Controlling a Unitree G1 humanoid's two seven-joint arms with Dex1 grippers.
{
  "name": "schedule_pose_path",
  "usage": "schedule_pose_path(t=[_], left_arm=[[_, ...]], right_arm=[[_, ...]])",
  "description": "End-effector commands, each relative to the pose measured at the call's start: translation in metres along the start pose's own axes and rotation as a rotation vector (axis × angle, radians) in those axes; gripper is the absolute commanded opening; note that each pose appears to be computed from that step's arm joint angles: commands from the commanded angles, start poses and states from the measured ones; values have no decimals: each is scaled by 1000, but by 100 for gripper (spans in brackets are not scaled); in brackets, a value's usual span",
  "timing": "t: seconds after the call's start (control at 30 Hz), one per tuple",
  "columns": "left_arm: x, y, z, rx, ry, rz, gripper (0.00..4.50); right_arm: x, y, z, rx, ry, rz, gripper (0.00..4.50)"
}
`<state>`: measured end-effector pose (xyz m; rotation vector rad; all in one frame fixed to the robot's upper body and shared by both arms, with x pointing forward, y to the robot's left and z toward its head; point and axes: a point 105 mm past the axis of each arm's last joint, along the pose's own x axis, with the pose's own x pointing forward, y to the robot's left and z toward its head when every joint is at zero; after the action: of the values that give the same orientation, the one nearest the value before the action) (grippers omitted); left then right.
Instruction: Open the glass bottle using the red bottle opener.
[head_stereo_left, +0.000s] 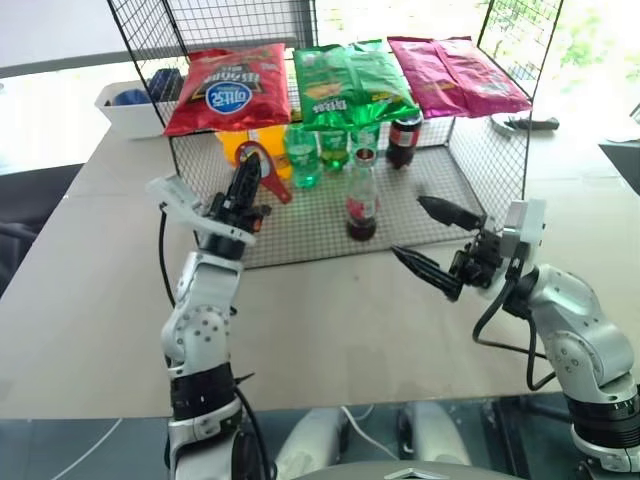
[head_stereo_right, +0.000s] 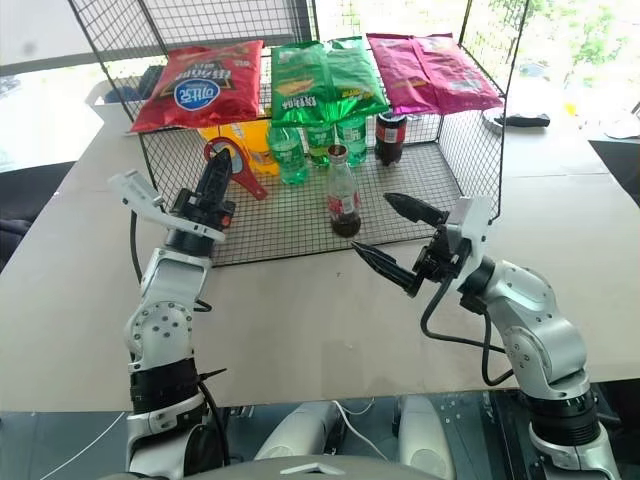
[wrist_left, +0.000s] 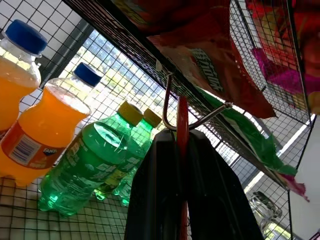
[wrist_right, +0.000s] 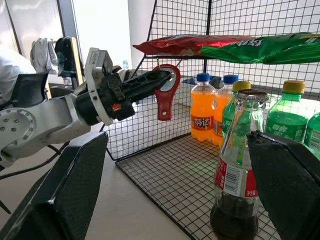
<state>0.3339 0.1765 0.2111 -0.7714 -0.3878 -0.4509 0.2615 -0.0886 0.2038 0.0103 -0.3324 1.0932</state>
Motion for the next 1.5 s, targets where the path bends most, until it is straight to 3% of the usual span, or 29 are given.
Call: schedule_pose_path(t=[0.03,0.83,1.03,1.33,1.5], left_arm=[[0,-15,4,-52,0,-71,5],[-3,-12,5,-259,-63,-78,5],[-3,-9,-1,-139,-8,-64,5],[-3,0,-26,411,185,-109,5],[2,-1,-25,481,170,-125,5]], right_arm=[[2,3,7,-32,-24,7,450],[-2,1,-1,-58,16,-27,450],[-2,1,-3,-65,23,-34,450],[-1,1,-5,-70,25,-42,450],[-1,0,-5,-76,24,-47,450]])
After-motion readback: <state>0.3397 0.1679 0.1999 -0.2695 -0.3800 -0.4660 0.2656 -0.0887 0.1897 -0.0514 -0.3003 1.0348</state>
